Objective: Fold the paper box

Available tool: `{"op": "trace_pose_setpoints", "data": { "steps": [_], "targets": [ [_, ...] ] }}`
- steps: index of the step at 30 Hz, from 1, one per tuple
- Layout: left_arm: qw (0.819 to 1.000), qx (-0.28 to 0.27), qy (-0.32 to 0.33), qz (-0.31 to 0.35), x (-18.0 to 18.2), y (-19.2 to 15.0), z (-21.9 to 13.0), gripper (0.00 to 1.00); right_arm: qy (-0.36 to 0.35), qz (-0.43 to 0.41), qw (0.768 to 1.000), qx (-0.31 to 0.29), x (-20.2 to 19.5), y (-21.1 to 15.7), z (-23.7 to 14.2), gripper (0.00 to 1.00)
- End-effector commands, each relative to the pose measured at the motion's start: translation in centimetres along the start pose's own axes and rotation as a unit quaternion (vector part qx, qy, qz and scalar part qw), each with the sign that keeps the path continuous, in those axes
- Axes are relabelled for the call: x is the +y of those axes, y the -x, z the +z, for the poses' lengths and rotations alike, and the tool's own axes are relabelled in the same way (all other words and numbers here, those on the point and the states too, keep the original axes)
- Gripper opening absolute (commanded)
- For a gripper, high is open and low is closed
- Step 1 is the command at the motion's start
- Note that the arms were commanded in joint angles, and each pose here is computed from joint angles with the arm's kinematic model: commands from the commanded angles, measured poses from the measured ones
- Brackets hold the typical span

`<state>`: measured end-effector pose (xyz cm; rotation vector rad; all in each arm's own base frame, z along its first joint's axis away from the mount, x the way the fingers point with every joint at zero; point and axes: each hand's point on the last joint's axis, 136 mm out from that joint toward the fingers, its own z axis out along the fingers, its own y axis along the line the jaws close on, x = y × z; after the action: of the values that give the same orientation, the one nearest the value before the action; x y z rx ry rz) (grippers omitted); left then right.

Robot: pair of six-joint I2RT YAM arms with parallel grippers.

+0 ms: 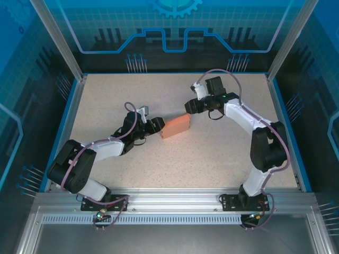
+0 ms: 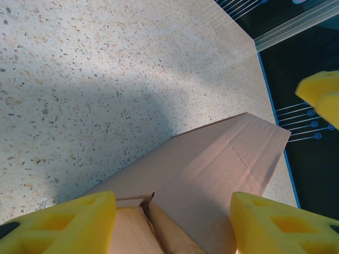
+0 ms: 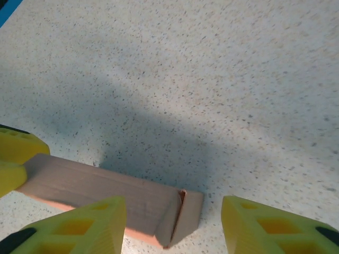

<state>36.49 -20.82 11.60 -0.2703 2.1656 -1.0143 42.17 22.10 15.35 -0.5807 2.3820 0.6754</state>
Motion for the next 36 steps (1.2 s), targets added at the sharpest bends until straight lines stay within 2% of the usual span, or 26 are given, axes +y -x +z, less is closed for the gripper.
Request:
{"op": "trace_pose_setpoints", "data": {
  "steps": [1,9,20,29,33,36],
  "targets": [
    [0.999,0.022,0.033,0.004,1.9,-1.6,0.1,0.59,0.024,0.02,0.999,0.014,-0.1,-0.2,0.5,0.49],
    [0.999,0.02,0.036,0.001,2.1,-1.7,-0.2,0.6,0.018,0.046,0.998,0.039,-1.3,-3.7,1.3,0.44],
    [0.998,0.024,0.05,-0.008,3.5,-2.7,-0.4,0.6,0.015,0.067,0.996,0.051,-1.9,-7.1,1.9,0.43],
    [0.998,0.033,0.058,-0.022,4.8,-4.1,-0.5,0.54,0.016,0.085,0.995,0.06,-2.1,-9.2,2.6,0.43],
    [0.998,0.026,0.048,-0.015,3.8,-3.2,-0.5,0.54,0.018,0.081,0.995,0.047,-1.8,-8.3,2.0,0.43],
    [0.999,0.015,0.039,-0.007,2.5,-1.9,-0.4,0.62,0.024,0.074,0.997,0.024,-1.2,-6.7,1.2,0.45]
  ]
}}
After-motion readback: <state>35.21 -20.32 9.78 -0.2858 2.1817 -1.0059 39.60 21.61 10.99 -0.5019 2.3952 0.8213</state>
